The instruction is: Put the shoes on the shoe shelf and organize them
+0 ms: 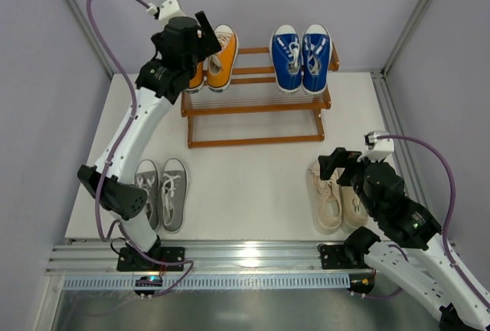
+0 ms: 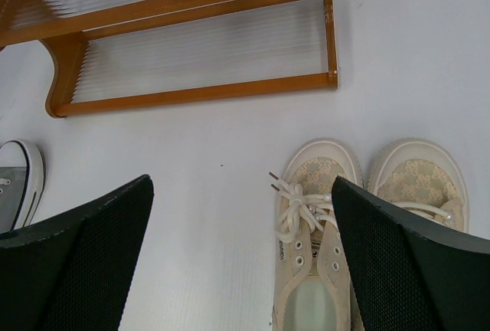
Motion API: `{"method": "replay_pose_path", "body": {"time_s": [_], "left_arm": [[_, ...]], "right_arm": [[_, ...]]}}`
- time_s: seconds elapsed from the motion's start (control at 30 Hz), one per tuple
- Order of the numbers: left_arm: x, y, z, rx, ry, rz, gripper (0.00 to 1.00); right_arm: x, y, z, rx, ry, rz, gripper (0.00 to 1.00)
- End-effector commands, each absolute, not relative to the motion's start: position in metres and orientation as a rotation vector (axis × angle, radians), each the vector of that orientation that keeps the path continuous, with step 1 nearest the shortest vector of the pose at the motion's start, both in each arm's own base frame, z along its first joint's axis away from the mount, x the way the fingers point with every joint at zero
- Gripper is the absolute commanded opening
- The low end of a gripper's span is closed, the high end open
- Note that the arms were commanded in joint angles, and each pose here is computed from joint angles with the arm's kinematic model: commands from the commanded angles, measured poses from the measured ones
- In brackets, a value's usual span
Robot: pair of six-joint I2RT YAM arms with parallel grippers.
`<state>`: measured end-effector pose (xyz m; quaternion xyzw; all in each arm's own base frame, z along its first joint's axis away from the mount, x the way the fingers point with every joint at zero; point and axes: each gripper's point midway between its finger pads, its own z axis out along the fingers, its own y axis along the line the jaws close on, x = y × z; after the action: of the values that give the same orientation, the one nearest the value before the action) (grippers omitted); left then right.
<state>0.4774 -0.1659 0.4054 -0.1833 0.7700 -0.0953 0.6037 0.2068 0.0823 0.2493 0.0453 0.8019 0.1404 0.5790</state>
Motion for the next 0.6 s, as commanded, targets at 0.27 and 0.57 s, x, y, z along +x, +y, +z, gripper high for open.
{"method": "replay_pose_path", "body": {"time_s": [0.27,0.57], "left_arm": [[0.409,-0.164,0.462,-0.258,1.649,-0.446,1.00],[0.305,-0.190,0.374,-0.154,1.710,-0.834,1.00]], "right_arm": [[0.218,0.078,0.274,0.146,1.825,0.289,1.00],[0.223,0.038,0.187,0.407,2.188,-0.064,1.00]]}}
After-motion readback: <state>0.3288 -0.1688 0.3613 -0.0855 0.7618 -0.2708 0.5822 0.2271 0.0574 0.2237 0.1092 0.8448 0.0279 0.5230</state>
